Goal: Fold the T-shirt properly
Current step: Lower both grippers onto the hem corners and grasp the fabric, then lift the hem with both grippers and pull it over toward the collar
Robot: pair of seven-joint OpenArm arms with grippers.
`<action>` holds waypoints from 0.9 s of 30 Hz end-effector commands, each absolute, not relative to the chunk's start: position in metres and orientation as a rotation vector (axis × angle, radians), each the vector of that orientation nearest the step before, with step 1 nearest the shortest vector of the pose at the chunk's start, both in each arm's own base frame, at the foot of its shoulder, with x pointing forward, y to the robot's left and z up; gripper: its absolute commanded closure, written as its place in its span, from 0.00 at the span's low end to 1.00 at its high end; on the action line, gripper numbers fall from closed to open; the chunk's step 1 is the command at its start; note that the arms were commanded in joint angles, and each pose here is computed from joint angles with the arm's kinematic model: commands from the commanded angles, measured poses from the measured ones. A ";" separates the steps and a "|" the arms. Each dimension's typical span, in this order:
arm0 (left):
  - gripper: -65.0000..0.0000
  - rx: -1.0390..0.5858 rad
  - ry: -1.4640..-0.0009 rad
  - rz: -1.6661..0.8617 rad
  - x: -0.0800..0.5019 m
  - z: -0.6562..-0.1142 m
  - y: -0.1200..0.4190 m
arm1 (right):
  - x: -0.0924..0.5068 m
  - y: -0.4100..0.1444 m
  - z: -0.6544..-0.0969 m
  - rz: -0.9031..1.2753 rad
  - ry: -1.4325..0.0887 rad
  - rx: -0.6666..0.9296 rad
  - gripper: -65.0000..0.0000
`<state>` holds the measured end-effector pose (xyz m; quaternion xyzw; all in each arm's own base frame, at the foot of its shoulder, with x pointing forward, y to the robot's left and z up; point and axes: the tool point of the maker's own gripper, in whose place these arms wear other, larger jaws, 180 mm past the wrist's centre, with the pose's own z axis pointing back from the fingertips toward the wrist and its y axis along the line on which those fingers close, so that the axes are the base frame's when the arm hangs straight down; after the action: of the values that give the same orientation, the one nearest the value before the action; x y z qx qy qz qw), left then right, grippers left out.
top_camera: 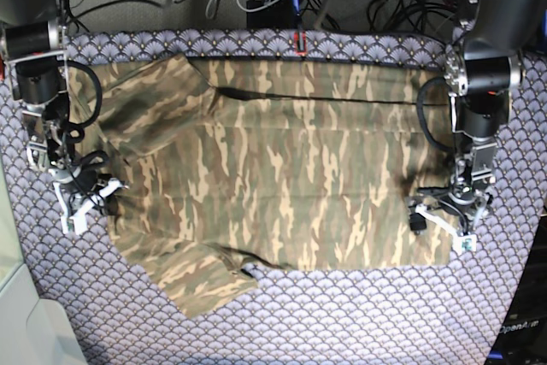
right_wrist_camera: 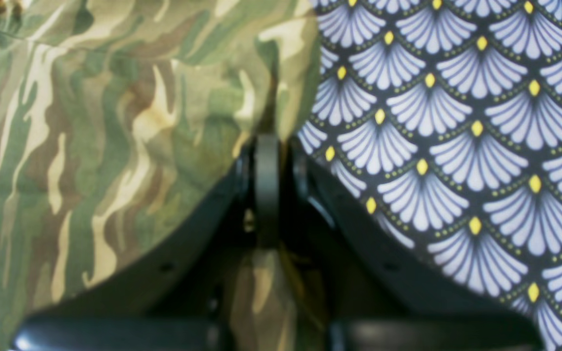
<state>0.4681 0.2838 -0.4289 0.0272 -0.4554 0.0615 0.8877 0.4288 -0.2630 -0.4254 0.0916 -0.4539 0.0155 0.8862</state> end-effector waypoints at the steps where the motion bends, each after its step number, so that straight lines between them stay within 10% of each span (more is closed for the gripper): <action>1: 0.00 0.070 -0.901 0.111 0.465 -0.432 0.287 | 0.432 -0.266 -0.421 0.052 -0.935 0.180 1.00; 9: 0.05 0.055 -0.900 0.097 0.465 -0.432 0.286 | 0.431 -0.266 -0.421 0.052 -0.934 0.180 1.00; 16: 0.97 0.139 -0.896 0.160 0.462 -0.432 0.303 | 0.431 -0.266 -0.421 0.052 -0.934 0.180 1.00; 27: 0.99 0.182 -0.906 0.190 0.462 -0.428 0.312 | 0.435 -0.260 -0.412 0.077 -0.968 0.190 1.00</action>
<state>0.4682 0.2895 -0.4289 0.0551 -0.4546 0.0810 0.8853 0.4276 -0.2562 -0.4228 0.0924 -0.4537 0.0324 0.8858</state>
